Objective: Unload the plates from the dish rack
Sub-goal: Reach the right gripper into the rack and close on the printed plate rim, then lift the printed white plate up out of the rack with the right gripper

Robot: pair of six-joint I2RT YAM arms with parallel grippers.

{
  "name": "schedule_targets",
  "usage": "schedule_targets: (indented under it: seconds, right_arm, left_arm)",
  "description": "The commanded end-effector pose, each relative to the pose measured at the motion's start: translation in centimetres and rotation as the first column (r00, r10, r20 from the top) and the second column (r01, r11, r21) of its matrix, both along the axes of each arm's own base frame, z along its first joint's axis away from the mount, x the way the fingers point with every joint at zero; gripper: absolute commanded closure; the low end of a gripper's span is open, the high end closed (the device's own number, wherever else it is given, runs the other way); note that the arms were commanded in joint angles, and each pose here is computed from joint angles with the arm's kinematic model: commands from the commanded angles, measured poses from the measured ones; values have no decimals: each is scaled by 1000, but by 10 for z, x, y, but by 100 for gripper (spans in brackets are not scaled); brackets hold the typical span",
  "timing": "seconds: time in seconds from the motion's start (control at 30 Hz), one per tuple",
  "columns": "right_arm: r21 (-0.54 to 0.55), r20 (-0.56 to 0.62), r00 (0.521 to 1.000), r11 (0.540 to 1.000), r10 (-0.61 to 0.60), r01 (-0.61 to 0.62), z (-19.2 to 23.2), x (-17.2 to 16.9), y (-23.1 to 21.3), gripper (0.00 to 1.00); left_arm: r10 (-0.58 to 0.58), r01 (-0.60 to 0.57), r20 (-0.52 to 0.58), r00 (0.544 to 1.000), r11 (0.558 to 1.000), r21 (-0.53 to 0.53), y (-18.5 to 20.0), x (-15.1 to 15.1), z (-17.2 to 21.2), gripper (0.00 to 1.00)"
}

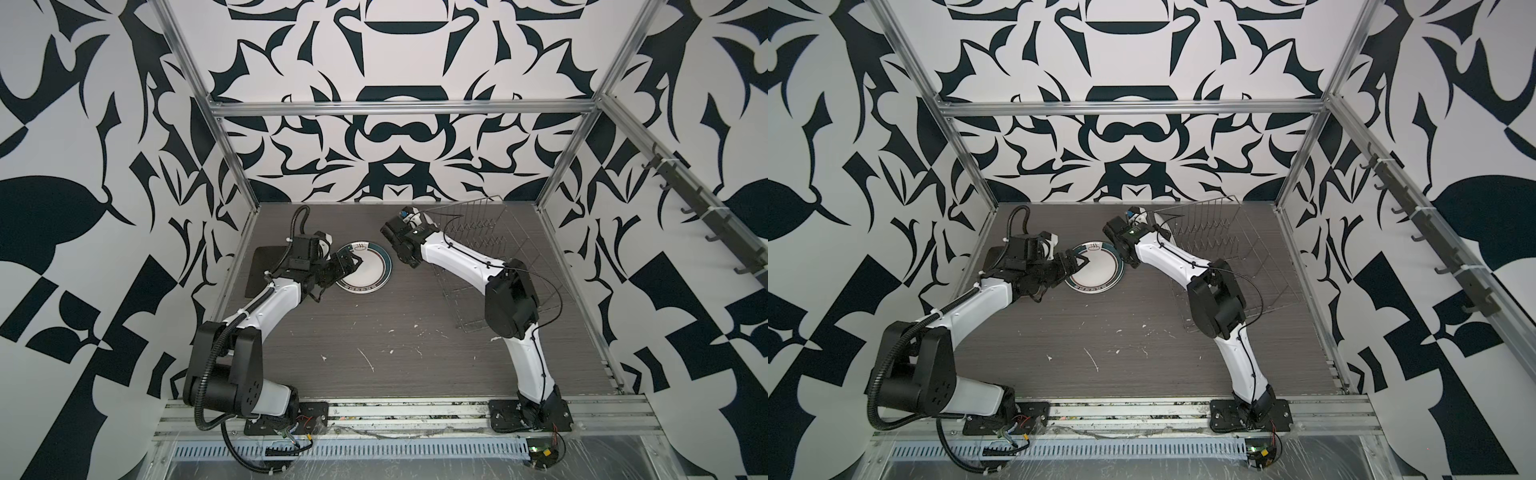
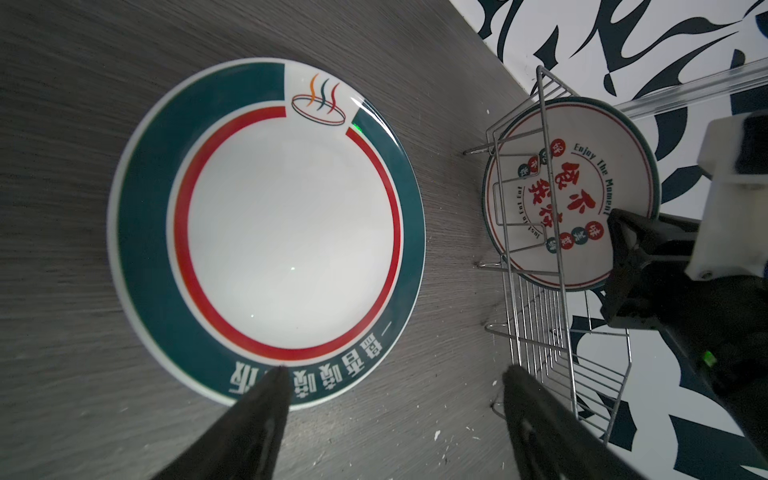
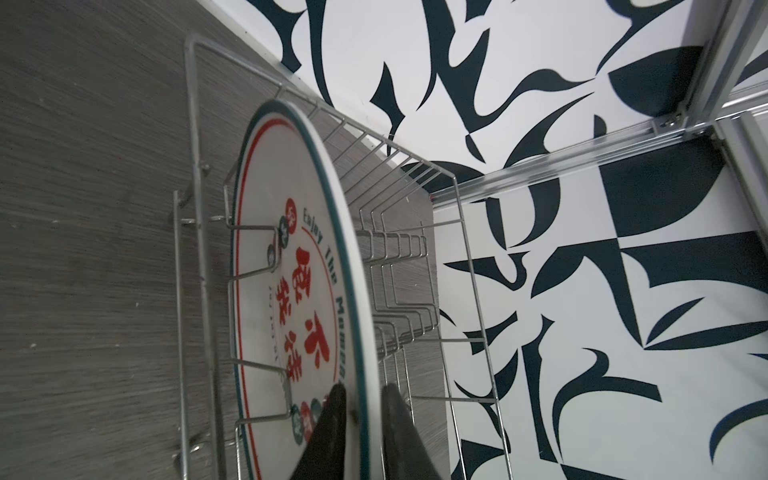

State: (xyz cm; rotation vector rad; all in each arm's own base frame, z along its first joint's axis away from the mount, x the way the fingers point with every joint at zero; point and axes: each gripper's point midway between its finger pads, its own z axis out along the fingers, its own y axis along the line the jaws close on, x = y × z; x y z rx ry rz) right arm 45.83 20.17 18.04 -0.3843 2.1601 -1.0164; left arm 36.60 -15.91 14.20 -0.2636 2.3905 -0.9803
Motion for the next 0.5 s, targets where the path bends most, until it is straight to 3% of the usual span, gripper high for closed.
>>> schedule_targets:
  seconds: [0.0,0.47]
  right_arm:
    - [-40,82,996,999,-23,26,27,4,-3,81]
    - [-38,47,999,999,-12,14,11,5,0,81]
  left_arm:
    - [11,-11,3,1000,1000,14,4,-4,1,16]
    - [11,-11,17,1000,1000,6,4,-6,8,16]
